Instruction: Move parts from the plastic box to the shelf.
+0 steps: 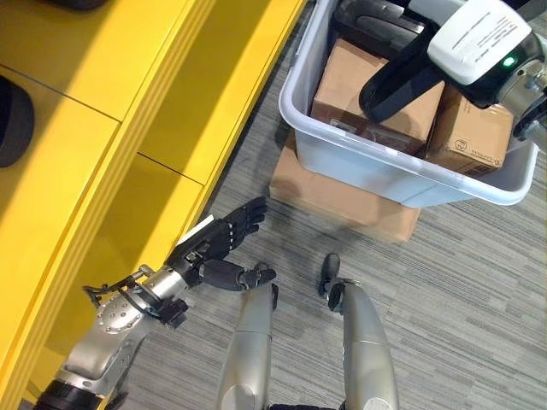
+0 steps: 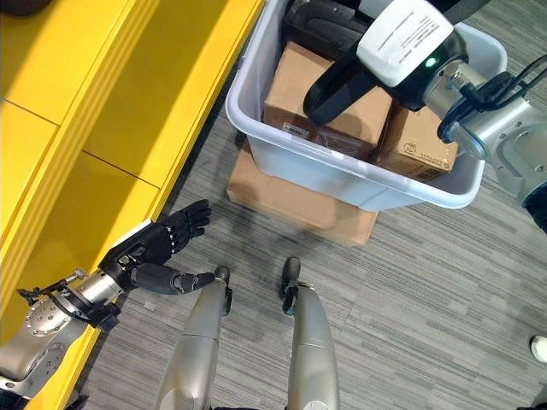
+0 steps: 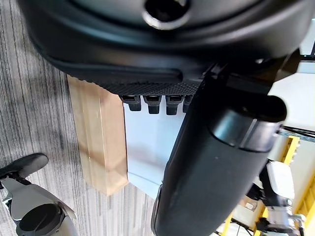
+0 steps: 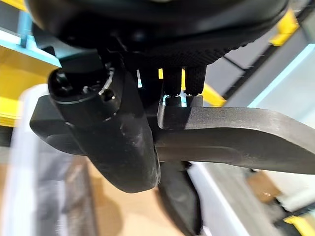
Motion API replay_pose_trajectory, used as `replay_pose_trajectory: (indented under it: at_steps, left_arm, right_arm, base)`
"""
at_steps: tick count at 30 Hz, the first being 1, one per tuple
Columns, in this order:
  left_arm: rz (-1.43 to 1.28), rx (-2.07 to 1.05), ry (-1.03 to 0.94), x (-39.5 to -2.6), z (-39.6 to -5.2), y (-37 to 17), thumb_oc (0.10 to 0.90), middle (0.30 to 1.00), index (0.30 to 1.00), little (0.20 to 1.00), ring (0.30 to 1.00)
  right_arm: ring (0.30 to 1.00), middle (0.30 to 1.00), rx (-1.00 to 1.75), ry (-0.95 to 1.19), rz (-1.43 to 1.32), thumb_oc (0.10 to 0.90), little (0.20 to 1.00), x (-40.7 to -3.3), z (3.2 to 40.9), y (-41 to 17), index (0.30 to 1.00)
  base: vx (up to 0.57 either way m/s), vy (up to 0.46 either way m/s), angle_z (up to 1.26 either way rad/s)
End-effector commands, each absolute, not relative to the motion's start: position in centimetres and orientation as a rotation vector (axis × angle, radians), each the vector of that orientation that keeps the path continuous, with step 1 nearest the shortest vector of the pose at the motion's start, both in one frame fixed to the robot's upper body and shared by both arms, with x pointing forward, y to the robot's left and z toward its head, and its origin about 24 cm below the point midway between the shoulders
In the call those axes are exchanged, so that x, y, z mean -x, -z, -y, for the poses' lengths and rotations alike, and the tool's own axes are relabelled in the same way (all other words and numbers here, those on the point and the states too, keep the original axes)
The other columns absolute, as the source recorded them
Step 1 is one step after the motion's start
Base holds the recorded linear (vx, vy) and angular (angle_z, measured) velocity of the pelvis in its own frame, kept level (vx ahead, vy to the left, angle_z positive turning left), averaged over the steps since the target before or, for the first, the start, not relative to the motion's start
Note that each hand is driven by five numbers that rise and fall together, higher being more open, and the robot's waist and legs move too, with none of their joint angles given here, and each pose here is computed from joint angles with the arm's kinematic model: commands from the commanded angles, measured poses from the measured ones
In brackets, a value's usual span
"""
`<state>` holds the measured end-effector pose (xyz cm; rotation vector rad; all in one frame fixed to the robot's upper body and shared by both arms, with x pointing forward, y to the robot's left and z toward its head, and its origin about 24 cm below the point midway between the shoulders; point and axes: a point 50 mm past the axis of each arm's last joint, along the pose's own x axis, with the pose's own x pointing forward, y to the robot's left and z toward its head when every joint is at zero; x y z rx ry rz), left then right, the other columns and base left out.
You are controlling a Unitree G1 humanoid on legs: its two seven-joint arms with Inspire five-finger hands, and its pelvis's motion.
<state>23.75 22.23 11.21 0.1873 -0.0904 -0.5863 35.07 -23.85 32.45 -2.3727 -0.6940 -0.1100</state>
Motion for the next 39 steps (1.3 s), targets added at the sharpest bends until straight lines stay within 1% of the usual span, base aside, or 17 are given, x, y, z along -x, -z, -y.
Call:
replay_pose_trajectory:
  at_steps: [1,3,11,15,21,26,34,35,36,37,38,39]
  left_arm:
    - [0.286,-0.261,0.690,-22.8,-21.4,-14.9,0.900,1.000,1.000,1.000,1.000]
    - [0.289,-0.255,0.689,-22.8,-21.4,-15.0,0.900,1.000,1.000,1.000,1.000]
    - [0.296,-0.260,0.704,-22.7,-21.7,-15.2,0.900,1.000,1.000,1.000,1.000]
    - [0.306,-0.265,0.703,-22.5,-22.1,-15.3,0.900,1.000,1.000,1.000,1.000]
    - [0.314,-0.259,0.719,-22.3,-22.6,-15.9,0.900,1.000,1.000,1.000,1.000]
    - [0.317,-0.266,0.730,-22.2,-22.9,-16.2,0.900,1.000,1.000,1.000,1.000]
    - [0.324,-0.273,0.730,-22.1,-23.4,-16.1,0.900,1.000,1.000,1.000,1.000]
    - [0.328,-0.271,0.734,-22.1,-23.3,-16.2,0.900,1.000,1.000,1.000,1.000]
    - [0.328,-0.271,0.735,-22.1,-23.3,-16.2,0.900,1.000,1.000,1.000,1.000]
    - [0.331,-0.273,0.731,-22.1,-23.3,-16.1,0.900,1.000,1.000,1.000,1.000]
    - [0.331,-0.276,0.729,-22.0,-23.3,-16.1,0.900,1.000,1.000,1.000,1.000]
    - [0.331,-0.277,0.729,-22.0,-23.4,-16.1,0.900,1.000,1.000,1.000,1.000]
  right_arm:
    - [0.300,0.300,2.318,0.565,0.885,0.400,0.300,-32.0,24.4,-41.7,0.300]
    - [0.300,0.300,2.343,0.561,0.889,0.400,0.300,-32.1,24.7,-41.3,0.300]
    - [0.300,0.300,2.306,0.603,0.890,0.400,0.300,-32.7,25.4,-40.4,0.300]
    - [0.300,0.300,2.311,0.642,0.813,0.400,0.300,-32.9,26.5,-40.0,0.300]
    - [0.300,0.300,2.371,0.584,0.664,0.400,0.300,-33.5,27.4,-39.2,0.300]
    - [0.300,0.300,2.368,0.580,0.589,0.400,0.300,-33.6,28.3,-38.8,0.300]
    - [0.300,0.300,2.405,0.636,0.317,0.400,0.300,-33.6,30.1,-39.3,0.300]
    - [0.465,0.465,2.390,0.666,0.274,0.518,0.465,-33.4,30.7,-39.3,0.465]
    - [0.533,0.533,2.390,0.668,0.270,0.567,0.533,-33.4,30.8,-39.4,0.533]
    - [0.550,0.550,2.385,0.693,0.220,0.578,0.550,-33.2,31.4,-39.5,0.550]
    - [0.629,0.629,2.386,0.701,0.202,0.635,0.629,-33.1,31.6,-39.6,0.629]
    - [0.783,0.783,2.385,0.706,0.198,0.745,0.783,-33.1,31.7,-39.6,0.783]
  base:
    - [0.06,-0.085,0.13]
    - [0.08,-0.094,0.11]
    - [0.04,-0.050,0.07]
    - [0.02,-0.053,0.04]
    - [0.00,-0.035,0.04]
    - [-0.01,-0.039,0.01]
    - [0.00,-0.012,0.01]
    - [0.00,0.000,0.00]
    - [0.00,0.000,0.00]
    - [0.00,0.000,0.00]
    - [0.00,0.000,0.00]
    - [0.00,0.000,0.00]
